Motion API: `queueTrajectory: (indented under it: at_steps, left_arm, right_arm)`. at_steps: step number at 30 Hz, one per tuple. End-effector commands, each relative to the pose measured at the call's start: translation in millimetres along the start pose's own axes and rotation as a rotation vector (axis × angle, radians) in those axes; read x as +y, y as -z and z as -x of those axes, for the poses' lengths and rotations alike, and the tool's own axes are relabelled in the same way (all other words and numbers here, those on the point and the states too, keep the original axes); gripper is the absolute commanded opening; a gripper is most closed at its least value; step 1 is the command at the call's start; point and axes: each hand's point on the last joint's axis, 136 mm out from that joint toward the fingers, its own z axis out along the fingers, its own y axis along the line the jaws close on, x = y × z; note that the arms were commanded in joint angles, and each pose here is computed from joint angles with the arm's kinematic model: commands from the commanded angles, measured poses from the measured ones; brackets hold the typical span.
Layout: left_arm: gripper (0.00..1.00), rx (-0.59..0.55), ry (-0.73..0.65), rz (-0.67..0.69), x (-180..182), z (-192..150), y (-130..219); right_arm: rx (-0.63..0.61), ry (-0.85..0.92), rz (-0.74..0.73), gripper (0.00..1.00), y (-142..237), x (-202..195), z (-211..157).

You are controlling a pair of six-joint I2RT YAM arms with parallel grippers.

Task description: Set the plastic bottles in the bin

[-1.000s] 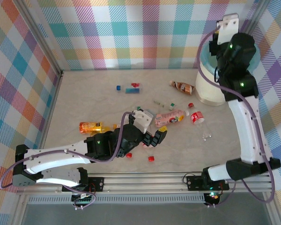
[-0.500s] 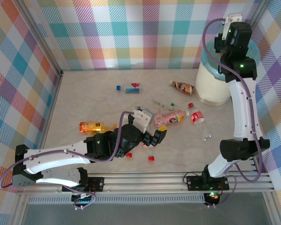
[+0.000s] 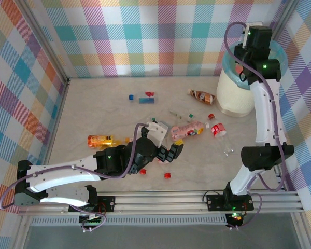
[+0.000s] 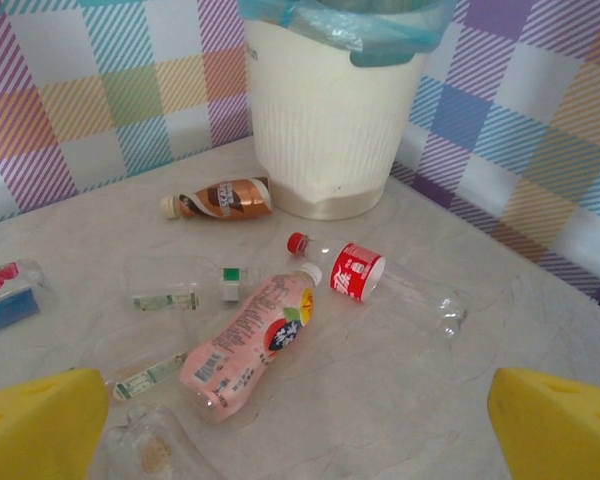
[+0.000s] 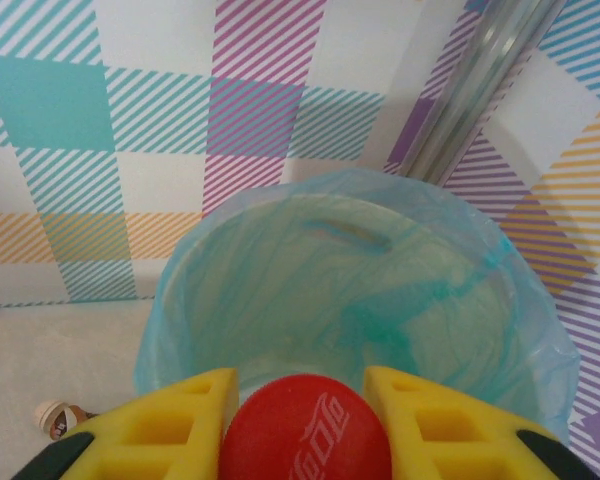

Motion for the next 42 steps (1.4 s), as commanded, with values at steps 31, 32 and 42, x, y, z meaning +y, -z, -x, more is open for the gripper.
queueTrajectory:
  at_steps: [31,32,42]
  left_arm:
    - [0.98,0.042,0.029,0.099,27,-8,-4]
    - [0.98,0.038,0.039,0.113,31,-5,-3]
    - [0.99,0.192,0.206,0.375,105,-35,8]
  right_arm:
    - [0.101,-0.185,0.281,0.38,26,60,-5]
    - [0.095,-0.178,0.302,0.38,32,68,-2]
    - [0.124,-0.079,0.659,0.44,118,182,-33]
